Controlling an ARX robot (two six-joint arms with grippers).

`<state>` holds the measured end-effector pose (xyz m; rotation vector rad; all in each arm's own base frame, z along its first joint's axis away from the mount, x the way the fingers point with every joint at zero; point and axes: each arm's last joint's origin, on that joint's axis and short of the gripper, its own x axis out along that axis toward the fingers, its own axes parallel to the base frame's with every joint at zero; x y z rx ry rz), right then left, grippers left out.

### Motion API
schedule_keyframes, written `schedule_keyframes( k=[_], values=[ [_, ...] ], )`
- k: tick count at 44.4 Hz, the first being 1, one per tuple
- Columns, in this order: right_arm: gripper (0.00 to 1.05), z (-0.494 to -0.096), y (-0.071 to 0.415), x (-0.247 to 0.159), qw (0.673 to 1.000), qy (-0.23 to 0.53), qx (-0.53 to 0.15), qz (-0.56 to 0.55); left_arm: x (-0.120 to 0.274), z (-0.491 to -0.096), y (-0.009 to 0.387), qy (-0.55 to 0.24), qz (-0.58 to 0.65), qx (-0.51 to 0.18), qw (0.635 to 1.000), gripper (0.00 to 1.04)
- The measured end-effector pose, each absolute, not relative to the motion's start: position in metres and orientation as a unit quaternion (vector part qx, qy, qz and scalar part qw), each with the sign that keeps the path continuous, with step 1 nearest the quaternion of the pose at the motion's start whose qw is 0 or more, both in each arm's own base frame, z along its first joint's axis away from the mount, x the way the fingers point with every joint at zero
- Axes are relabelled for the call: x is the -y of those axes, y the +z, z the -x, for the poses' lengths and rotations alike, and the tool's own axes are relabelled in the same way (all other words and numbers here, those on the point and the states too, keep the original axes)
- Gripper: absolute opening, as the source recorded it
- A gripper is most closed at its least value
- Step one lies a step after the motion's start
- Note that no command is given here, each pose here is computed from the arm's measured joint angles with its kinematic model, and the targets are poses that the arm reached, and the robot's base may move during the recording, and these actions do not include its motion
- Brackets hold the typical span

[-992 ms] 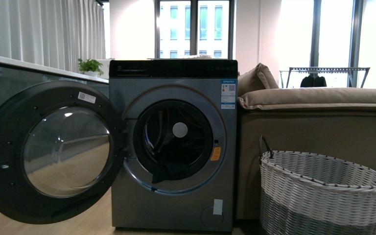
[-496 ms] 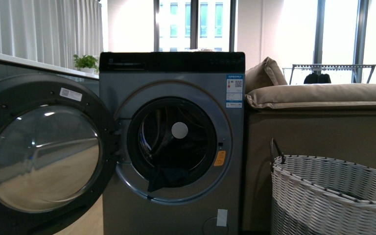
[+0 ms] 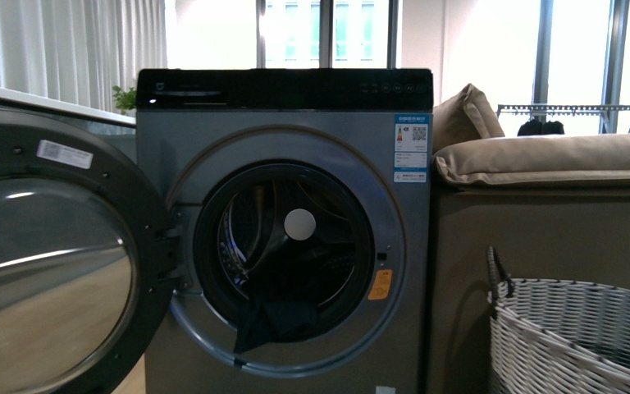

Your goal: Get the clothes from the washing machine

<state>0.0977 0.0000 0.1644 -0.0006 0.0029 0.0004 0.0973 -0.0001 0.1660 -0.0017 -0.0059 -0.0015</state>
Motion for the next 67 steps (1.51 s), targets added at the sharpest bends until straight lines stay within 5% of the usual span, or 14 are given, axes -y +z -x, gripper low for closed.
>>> schedule_keyframes(
  k=[49, 67],
  values=[
    [0.97, -0.098, 0.165, 0.0, 1.0, 0.0, -0.001, 0.0, 0.0, -0.097, 0.166, -0.001, 0.001, 0.002, 1.0, 0.98],
    [0.97, -0.098, 0.165, 0.0, 1.0, 0.0, -0.001, 0.0, 0.005, -0.12, 0.2, -0.079, 0.069, 0.049, 0.993, 0.98]
  ],
)
